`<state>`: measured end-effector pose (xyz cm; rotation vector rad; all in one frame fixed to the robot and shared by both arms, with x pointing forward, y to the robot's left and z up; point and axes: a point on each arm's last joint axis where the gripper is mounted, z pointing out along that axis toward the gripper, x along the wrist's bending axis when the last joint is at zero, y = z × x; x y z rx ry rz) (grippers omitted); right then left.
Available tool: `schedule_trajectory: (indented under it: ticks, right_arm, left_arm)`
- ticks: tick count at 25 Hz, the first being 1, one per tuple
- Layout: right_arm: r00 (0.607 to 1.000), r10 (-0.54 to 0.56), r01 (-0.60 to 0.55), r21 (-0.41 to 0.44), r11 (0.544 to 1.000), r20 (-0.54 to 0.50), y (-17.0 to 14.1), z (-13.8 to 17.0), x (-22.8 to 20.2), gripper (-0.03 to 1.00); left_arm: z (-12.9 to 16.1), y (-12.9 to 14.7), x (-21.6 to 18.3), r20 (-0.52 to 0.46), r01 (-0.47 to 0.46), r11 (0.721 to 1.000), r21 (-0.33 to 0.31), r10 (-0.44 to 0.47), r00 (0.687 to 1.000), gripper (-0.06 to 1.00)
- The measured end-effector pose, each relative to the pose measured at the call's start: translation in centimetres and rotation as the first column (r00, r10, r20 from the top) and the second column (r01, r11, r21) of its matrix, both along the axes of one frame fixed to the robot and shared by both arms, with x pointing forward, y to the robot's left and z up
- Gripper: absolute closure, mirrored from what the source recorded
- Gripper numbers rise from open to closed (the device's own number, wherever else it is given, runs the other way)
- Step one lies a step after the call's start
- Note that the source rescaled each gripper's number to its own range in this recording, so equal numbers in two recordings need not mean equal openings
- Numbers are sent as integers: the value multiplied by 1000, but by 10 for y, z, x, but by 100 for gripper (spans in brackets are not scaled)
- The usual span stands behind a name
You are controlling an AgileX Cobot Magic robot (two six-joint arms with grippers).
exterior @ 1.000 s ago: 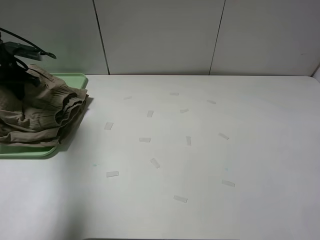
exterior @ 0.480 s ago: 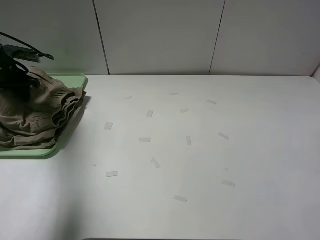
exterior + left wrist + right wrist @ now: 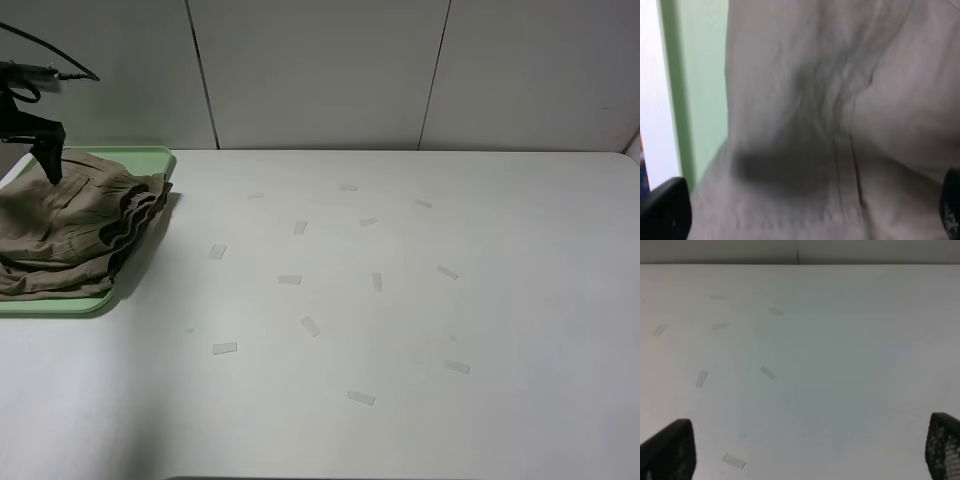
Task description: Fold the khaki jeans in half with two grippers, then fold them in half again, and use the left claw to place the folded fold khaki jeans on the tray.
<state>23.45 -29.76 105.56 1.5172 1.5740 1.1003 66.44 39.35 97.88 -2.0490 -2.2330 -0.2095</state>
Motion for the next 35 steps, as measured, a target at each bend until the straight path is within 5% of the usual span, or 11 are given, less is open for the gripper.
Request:
schedule_trajectory:
  ticks: [10,19,29,35]
  right_arm:
    - [1000,0,0,0,1000,-1,0,0,0,-3]
    - [1000,0,0,0,1000,-1,0,0,0,-3]
    - [1000,0,0,0,1000,0,0,0,0,-3]
    - [1000,0,0,0,1000,0,0,0,0,-3]
  left_arm:
    - [88,-16,-20,189,53,996,-76,-37,981,-6]
    - [159,-36,-98,326,85,994,-73,-57,944,-6]
    - [166,-59,-221,368,108,991,-84,-69,927,-6]
    - [161,-73,-288,443,146,986,-75,-98,891,-6]
